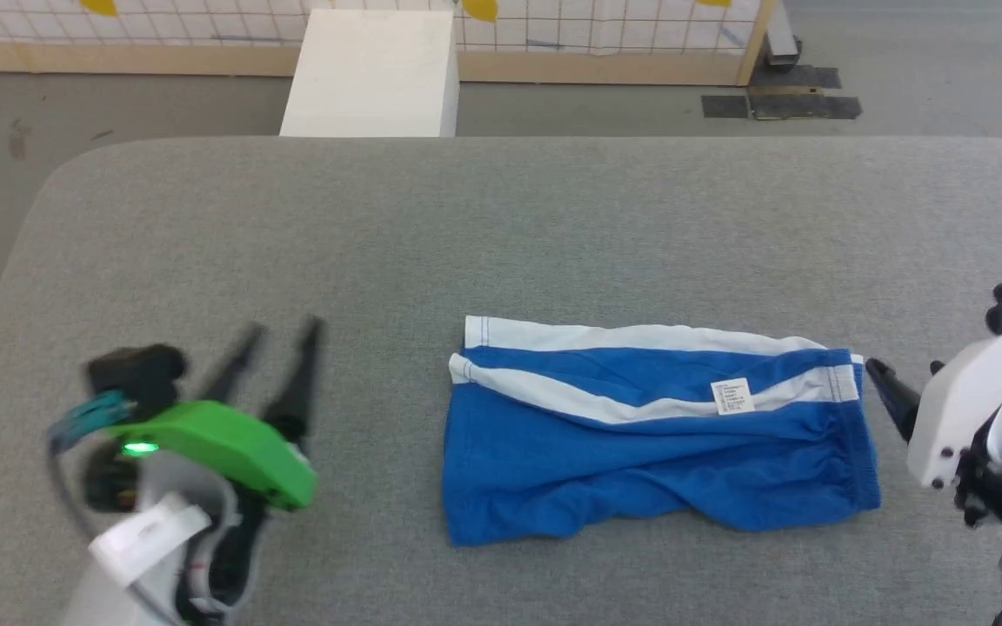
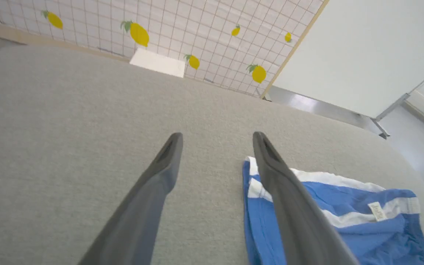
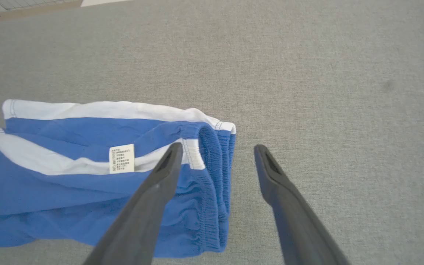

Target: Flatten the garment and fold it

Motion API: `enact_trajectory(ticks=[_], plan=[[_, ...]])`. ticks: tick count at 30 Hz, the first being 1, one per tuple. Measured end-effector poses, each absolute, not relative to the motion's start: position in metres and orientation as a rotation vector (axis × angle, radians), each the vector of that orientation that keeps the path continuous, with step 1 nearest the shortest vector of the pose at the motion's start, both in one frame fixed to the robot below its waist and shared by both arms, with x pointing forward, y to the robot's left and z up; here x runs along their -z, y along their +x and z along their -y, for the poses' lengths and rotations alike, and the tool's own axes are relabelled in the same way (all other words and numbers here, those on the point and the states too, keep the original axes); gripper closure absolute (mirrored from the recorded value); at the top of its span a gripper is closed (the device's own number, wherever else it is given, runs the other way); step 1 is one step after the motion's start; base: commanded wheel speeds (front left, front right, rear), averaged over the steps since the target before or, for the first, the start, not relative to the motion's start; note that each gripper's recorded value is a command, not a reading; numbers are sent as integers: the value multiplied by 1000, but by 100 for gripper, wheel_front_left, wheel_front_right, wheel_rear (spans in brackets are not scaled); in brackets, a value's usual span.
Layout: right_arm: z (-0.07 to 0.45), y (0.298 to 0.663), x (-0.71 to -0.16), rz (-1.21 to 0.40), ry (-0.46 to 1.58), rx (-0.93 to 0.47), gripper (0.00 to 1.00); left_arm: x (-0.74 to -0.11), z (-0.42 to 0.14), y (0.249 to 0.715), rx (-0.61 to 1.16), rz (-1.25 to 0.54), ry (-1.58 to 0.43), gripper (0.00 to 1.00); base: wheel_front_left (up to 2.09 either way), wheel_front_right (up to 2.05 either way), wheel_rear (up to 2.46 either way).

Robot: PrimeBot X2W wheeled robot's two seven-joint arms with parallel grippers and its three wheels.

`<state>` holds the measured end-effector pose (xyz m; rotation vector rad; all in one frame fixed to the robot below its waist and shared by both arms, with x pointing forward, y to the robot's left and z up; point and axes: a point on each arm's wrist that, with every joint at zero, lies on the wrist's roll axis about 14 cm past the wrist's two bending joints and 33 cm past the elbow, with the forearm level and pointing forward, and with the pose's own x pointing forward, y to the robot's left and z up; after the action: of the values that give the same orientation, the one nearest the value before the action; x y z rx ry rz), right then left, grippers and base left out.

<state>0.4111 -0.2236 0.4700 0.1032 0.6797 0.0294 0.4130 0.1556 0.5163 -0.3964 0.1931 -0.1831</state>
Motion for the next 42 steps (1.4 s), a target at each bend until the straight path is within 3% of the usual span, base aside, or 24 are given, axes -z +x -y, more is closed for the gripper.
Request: enact_trajectory(ticks=[3, 6, 11, 18, 27, 28, 30, 35, 42], plan=[[224, 397, -469, -648, 120, 5, 0, -550, -188, 419, 106, 64, -243, 0, 0, 0, 0], [223, 384, -460, -668, 121, 23, 0, -559, -199, 417, 85, 184, -110, 0, 0, 0, 0], [220, 381, -449, -704, 117, 25, 0, -558, -209, 417, 39, 212, -44, 0, 0, 0, 0], [218, 405, -423, -813, 61, 38, 0, -559, -217, 421, -15, 241, -63, 0, 0, 0, 0], [221, 410, -373, -1058, 2, 67, 0, -537, -225, 422, -46, 195, -80, 0, 0, 0, 0], [221, 411, -372, -1065, 5, 68, 29, -535, -226, 421, -47, 191, -78, 0, 0, 0, 0], [220, 416, -371, -1069, 15, 67, 100, -532, -228, 421, -49, 182, -66, 0, 0, 0, 0], [229, 418, -378, -1047, 42, 85, 100, -531, -225, 420, -42, 181, -70, 0, 0, 0, 0], [313, 402, -403, -1044, -31, 304, 100, -536, -220, 418, -23, 192, -70, 0, 0, 0, 0]])
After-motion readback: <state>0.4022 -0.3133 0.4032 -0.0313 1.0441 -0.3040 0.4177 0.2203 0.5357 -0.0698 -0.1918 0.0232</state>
